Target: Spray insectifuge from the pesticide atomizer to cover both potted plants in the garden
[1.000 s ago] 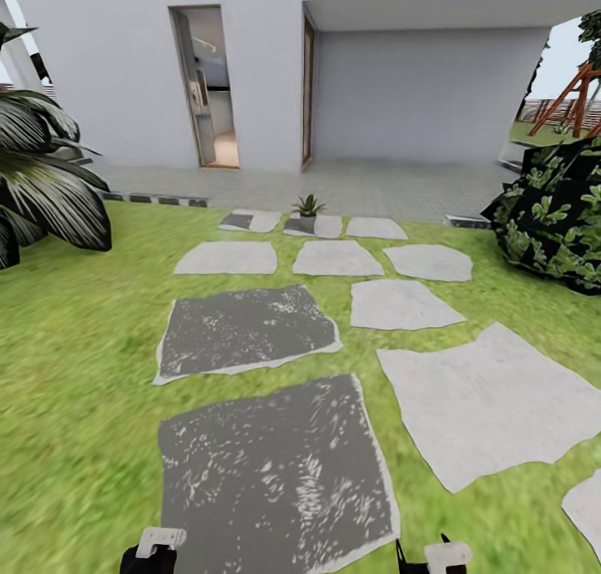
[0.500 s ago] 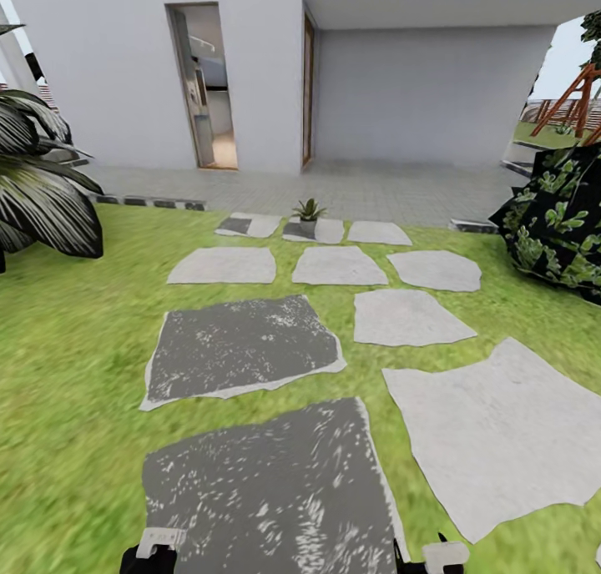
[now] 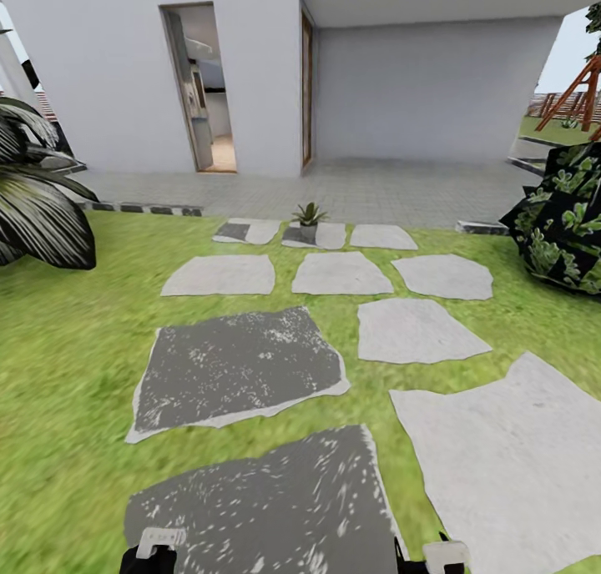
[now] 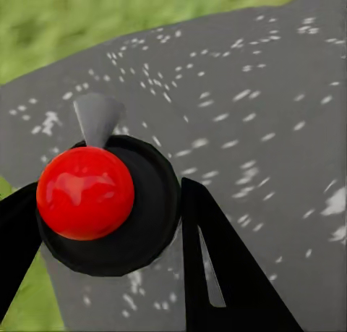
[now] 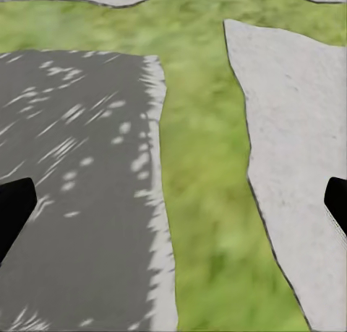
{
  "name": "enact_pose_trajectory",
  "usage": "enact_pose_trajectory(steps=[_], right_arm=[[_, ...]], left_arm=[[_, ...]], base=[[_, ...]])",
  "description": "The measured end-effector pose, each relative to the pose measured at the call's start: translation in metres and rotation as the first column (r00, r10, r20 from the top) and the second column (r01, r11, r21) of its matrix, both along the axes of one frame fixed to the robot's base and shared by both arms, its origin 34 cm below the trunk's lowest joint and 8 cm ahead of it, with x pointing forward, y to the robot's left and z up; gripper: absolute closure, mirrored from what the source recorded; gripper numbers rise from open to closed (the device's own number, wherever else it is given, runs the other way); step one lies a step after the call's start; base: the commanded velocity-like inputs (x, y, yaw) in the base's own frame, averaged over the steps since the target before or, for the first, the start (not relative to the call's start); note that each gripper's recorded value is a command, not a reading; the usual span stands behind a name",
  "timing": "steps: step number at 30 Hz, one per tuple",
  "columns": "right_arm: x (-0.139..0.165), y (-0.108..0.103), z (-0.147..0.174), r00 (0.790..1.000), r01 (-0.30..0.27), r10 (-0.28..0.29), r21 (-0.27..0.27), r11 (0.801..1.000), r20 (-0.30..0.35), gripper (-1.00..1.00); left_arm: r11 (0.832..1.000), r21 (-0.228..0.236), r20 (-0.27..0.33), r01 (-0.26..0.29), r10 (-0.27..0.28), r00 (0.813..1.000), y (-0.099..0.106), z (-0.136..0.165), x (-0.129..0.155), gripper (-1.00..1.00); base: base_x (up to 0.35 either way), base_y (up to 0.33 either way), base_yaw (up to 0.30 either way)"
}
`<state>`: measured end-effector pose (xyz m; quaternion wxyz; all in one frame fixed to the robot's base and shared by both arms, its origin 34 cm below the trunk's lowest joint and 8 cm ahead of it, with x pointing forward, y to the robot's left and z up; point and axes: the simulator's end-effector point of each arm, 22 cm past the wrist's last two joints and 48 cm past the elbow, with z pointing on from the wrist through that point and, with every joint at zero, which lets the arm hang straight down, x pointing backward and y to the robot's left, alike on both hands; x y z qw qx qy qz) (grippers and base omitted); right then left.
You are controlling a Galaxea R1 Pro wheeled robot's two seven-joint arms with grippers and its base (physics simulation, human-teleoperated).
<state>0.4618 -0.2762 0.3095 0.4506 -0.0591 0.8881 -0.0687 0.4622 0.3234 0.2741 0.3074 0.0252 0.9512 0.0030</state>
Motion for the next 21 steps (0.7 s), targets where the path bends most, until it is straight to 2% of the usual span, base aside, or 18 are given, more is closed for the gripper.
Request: enact_pose_trajectory(steps=[21], right_arm=[[0.0014, -0.0067, 0.0013, 1.0, 0.004, -0.004, -0.009, 1.0, 0.005, -1.0]], left_arm=[[1.0, 0.0, 0.0, -0.001, 0.001, 1.0, 0.0002, 0.0, 0.0, 1.0]], base=[[0.341, 0.0, 0.0]])
